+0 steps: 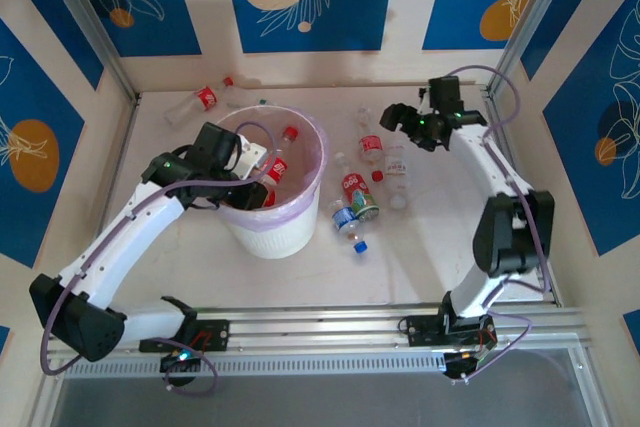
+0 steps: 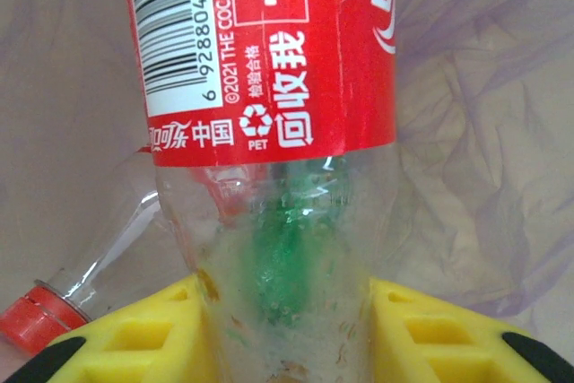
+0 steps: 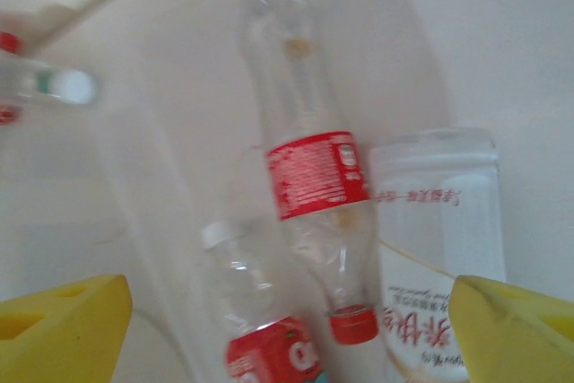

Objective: Put the plastic bottles in the bin

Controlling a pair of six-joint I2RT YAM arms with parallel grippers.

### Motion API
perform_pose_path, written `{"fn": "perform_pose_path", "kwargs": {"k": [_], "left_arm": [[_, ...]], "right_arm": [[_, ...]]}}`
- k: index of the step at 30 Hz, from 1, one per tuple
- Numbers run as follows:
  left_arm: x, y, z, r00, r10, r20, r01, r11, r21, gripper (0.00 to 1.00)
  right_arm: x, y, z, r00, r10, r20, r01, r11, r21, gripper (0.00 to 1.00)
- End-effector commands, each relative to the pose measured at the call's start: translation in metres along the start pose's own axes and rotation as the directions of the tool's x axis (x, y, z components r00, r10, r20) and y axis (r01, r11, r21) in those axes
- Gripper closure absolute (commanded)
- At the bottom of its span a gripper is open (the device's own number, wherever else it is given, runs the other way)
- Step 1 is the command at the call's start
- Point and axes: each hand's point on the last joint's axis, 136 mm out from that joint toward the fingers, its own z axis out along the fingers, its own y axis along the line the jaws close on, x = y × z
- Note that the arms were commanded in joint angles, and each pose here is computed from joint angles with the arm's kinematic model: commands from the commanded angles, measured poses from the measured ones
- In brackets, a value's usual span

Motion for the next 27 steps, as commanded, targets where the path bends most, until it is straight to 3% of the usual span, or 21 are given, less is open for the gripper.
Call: {"fn": "perform_pose_path", "kwargs": {"k": [1, 9, 14, 21, 27], "left_arm": [[0.020, 0.004, 0.038, 0.996, 0.027, -0.089, -0.026, 1.000, 0.010, 0.58], [0.030, 0.005, 0.057, 0.991, 0.037, -0.125, -0.034, 0.999, 0.023, 0.41], [0.029, 0.005, 0.057, 0.990, 0.050, -0.130, -0.047, 0.999, 0.026, 0.15], [0.018, 0.006, 0.044, 0.992, 0.061, -0.108, -0.061, 0.998, 0.005, 0.04], [-0.009, 0.004, 0.019, 0.997, 0.077, -0.016, -0.077, 0.997, -0.014, 0.00]], "right_arm": [[0.018, -0.029, 0.019, 0.994, -0.065, -0.092, 0.084, 0.972, 0.220, 0.08], [0.034, -0.054, 0.051, 0.988, -0.019, -0.151, 0.070, 0.938, 0.340, 0.08], [0.039, -0.060, 0.067, 0.983, -0.005, -0.184, 0.071, 0.933, 0.353, 0.08], [0.045, -0.064, 0.081, 0.978, 0.015, -0.208, 0.061, 0.933, 0.355, 0.11], [0.050, -0.072, 0.089, 0.974, 0.029, -0.225, 0.058, 0.927, 0.370, 0.18]]}}
